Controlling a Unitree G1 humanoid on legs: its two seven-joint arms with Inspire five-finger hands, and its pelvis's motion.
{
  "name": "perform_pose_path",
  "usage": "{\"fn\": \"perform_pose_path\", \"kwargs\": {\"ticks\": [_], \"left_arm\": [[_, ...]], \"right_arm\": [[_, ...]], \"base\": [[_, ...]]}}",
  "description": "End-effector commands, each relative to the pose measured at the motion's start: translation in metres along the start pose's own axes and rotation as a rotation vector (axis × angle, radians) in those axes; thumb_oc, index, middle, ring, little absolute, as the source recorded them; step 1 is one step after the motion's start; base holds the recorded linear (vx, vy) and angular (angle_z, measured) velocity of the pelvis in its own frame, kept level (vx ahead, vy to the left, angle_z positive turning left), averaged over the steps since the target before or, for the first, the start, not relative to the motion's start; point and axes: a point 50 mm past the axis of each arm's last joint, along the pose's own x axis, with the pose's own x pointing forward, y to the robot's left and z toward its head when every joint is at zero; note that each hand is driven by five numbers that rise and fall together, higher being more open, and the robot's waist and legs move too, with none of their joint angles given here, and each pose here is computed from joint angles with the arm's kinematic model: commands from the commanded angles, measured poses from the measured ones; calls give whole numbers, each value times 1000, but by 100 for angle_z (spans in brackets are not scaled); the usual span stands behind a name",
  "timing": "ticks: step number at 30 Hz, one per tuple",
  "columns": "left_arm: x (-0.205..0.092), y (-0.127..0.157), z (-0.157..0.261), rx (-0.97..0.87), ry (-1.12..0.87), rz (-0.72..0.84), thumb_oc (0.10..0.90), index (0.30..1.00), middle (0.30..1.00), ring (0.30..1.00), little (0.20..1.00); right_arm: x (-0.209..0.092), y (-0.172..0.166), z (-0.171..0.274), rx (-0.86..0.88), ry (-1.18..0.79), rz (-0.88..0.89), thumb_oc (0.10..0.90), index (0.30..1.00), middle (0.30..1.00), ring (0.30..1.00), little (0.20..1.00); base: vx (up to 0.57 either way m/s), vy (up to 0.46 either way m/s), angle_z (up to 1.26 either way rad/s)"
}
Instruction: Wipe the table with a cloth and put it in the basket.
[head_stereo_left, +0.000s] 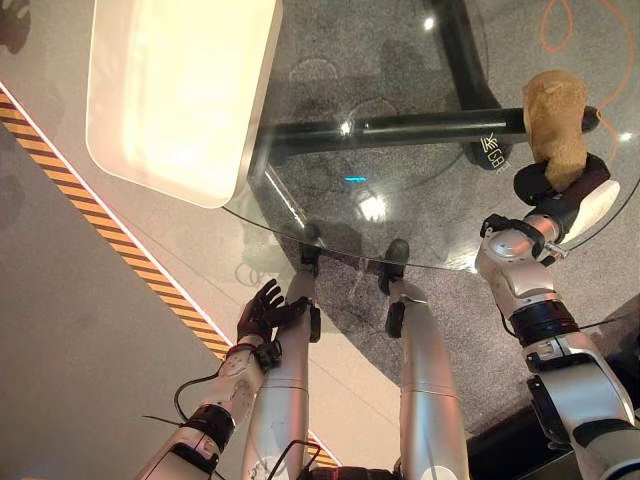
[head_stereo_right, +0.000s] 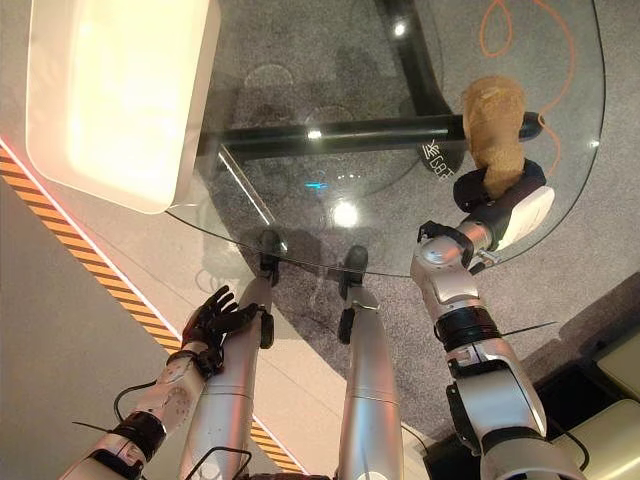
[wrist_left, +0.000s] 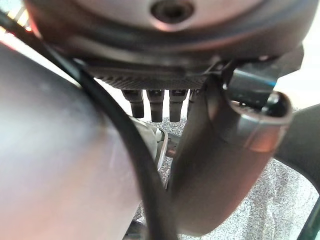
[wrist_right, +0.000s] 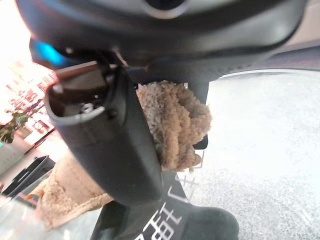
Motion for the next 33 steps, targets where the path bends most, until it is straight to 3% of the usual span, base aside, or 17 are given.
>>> {"fn": "perform_pose_path", "kwargs": {"ticks": [1,11,33], "left_arm": [[-20,-6,-42,-29,112,-5,800,900,900,900,900],[-21,-9,-44,-15,108,-23,800,900,900,900,900],[-21,-20,-47,-5,103,-60,800,900,900,900,900]], "right_arm": [[-7,2,43,31,-230,89,100,300,300,300,200],[-44,36,54,-95,-357,433,100,300,300,300,200],[-129,76,50,-173,-505,903,100,300,300,300,200]], "base": [[0,0,0],[4,-1,3],[2,0,0]]}}
